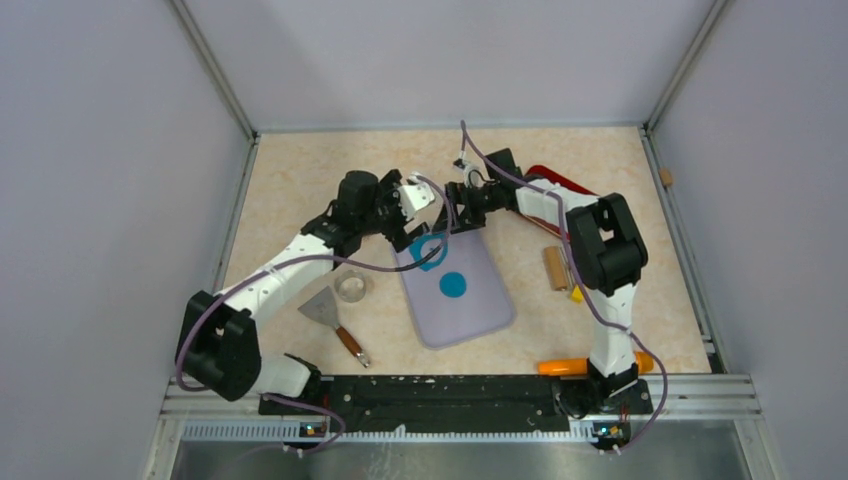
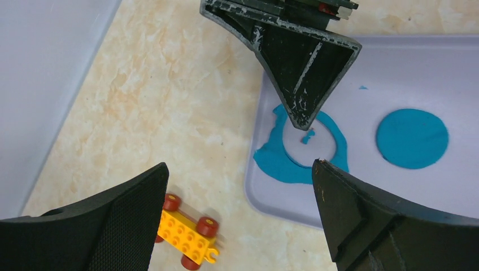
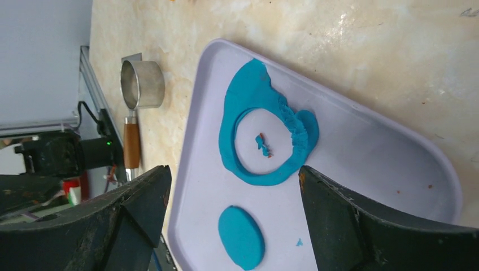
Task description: Roll out the dumpling wrappers from the dough
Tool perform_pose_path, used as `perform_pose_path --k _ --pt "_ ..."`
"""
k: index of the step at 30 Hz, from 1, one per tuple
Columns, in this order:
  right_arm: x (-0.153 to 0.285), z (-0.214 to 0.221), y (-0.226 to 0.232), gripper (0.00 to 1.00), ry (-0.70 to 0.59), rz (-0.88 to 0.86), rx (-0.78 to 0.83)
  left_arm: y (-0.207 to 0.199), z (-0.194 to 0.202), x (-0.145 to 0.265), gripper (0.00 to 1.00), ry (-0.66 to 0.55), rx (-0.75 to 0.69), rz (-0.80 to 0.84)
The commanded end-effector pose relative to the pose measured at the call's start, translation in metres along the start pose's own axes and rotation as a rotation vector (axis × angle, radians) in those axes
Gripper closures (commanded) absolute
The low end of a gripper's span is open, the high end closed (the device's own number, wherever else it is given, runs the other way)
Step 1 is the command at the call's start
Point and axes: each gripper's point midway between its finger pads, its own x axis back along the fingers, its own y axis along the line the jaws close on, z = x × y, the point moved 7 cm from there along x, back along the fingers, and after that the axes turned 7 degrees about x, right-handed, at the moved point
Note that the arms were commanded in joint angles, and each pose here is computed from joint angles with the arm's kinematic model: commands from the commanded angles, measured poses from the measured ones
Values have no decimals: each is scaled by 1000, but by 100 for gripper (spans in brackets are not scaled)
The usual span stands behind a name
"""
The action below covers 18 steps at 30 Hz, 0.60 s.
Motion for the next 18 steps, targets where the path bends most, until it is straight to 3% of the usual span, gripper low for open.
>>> perform_pose_path --k 1,6,10,18 --pt "22 -19 22 15 -69 28 199 -8 -12 25 1 -68 119 -5" --pt "43 -30 36 19 -103 36 335 -7 -8 36 1 -35 295 -101" --pt "70 -33 53 23 -120 75 452 -7 3 40 1 66 451 -142" --pt "113 14 67 27 -61 178 601 -22 22 53 1 111 509 -55"
